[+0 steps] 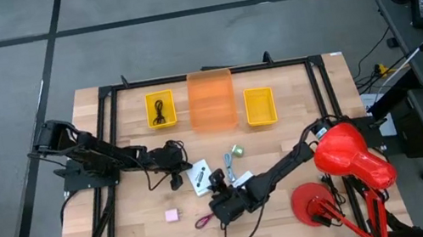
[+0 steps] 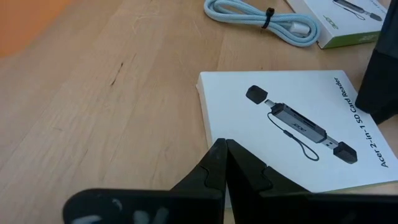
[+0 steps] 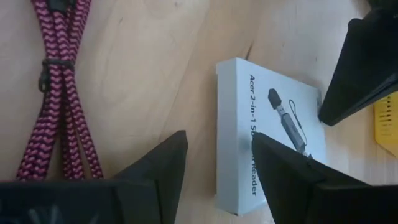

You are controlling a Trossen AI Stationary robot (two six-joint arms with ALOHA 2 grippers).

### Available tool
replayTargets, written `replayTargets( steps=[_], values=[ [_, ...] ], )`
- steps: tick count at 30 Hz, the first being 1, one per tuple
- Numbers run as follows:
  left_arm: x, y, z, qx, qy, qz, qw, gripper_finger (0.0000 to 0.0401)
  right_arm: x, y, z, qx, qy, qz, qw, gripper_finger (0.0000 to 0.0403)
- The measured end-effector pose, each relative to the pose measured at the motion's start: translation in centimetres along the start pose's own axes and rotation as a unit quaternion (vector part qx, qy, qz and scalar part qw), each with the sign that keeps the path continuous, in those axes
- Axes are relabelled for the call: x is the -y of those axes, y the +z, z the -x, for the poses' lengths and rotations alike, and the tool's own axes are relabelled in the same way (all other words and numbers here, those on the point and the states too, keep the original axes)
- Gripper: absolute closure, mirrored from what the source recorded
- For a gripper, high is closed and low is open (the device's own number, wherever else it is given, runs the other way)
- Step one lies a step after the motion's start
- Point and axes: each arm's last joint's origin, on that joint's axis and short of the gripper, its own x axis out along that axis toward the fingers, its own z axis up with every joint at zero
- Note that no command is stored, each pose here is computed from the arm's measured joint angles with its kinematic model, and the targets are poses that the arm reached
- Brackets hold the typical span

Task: Pick and place items into bin
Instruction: Put the left card reader box into the orange bin

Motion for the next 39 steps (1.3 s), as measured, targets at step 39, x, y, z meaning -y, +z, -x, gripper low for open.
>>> replayTargets(
  steps=[39],
  values=[
    [0.1, 0.0, 0.0, 0.000, -0.008, -0.005, 1.000, 0.0399, 2.4, 1.5, 0.3, -0.022, -0.136, 0.030, 0.990, 0.0315]
  ],
)
